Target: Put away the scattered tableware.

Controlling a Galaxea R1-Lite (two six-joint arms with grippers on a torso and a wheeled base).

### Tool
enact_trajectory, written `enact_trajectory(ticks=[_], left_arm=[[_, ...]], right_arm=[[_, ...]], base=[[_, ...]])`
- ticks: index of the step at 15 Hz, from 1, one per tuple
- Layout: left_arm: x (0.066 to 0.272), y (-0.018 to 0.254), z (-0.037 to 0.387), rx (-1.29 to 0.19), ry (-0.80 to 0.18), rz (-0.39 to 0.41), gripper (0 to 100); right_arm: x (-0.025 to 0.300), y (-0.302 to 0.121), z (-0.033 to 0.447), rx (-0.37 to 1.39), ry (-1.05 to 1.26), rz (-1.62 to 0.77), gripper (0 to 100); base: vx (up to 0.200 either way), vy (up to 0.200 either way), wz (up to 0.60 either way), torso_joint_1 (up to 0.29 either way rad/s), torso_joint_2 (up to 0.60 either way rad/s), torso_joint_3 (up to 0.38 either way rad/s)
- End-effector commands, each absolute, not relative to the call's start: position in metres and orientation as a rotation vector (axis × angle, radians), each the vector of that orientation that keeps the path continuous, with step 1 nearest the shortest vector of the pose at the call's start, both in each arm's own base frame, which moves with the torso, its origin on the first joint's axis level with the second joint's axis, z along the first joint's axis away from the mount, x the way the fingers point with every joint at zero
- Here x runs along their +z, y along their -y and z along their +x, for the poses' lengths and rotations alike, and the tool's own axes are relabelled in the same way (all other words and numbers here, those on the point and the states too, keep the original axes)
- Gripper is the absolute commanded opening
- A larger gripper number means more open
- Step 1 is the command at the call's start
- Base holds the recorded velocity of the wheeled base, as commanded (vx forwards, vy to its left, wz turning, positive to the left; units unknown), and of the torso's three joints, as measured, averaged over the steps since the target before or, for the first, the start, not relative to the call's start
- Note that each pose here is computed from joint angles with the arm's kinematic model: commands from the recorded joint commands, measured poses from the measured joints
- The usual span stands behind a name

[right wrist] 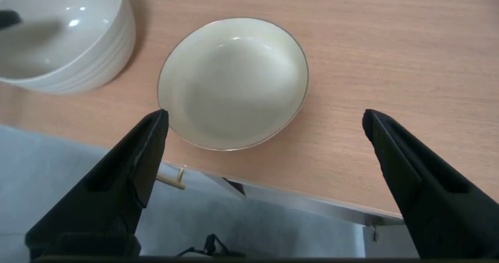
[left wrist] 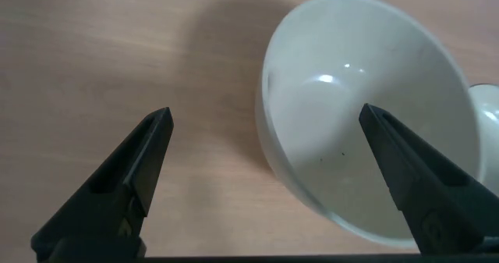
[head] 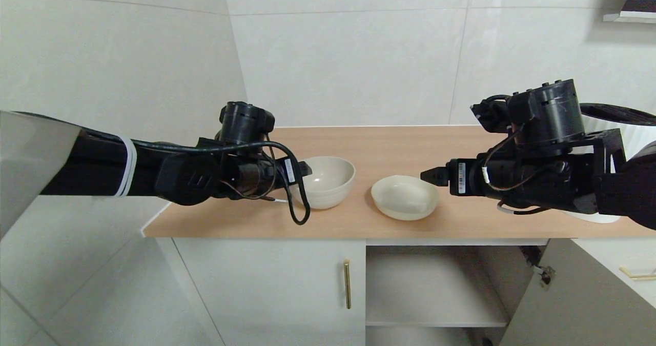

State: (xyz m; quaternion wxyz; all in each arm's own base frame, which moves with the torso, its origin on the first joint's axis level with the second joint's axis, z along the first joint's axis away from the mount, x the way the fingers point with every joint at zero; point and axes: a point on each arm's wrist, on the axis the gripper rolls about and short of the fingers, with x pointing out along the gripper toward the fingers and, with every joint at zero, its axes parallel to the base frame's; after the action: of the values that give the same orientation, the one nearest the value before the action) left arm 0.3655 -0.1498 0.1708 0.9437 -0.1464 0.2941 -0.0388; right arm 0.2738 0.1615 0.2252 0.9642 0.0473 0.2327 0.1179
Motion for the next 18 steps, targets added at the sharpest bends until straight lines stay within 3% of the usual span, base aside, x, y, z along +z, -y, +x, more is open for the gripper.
enact_trajectory(ticks=[1,5,6,12,18], left_arm=[[0.166,0.151,0.368,-0.077,-0.610,-0.294,100],[0.165,0.154,0.367,-0.082,-0.614,-0.291,100],[0.165,0.154,0.367,-0.083,-0.614,-0.291,0],[0.169,0.154,0.363,-0.088,-0.607,-0.296,0],[0.202,0.139,0.329,-0.109,-0.552,-0.317,0]], right_arm=[[0.226,-0.162,0.274,0.240,-0.469,0.097,100],[0.227,-0.161,0.273,0.240,-0.465,0.101,100],[0.227,-0.161,0.273,0.240,-0.465,0.102,100],[0.227,-0.162,0.274,0.241,-0.467,0.105,100],[0.220,-0.166,0.280,0.237,-0.478,0.115,100]], base=[[0.000,0.000,0.00,0.000,0.00,0.000],[0.000,0.000,0.00,0.000,0.00,0.000],[0.000,0.000,0.00,0.000,0.00,0.000],[0.000,0.000,0.00,0.000,0.00,0.000],[0.000,0.000,0.00,0.000,0.00,0.000]])
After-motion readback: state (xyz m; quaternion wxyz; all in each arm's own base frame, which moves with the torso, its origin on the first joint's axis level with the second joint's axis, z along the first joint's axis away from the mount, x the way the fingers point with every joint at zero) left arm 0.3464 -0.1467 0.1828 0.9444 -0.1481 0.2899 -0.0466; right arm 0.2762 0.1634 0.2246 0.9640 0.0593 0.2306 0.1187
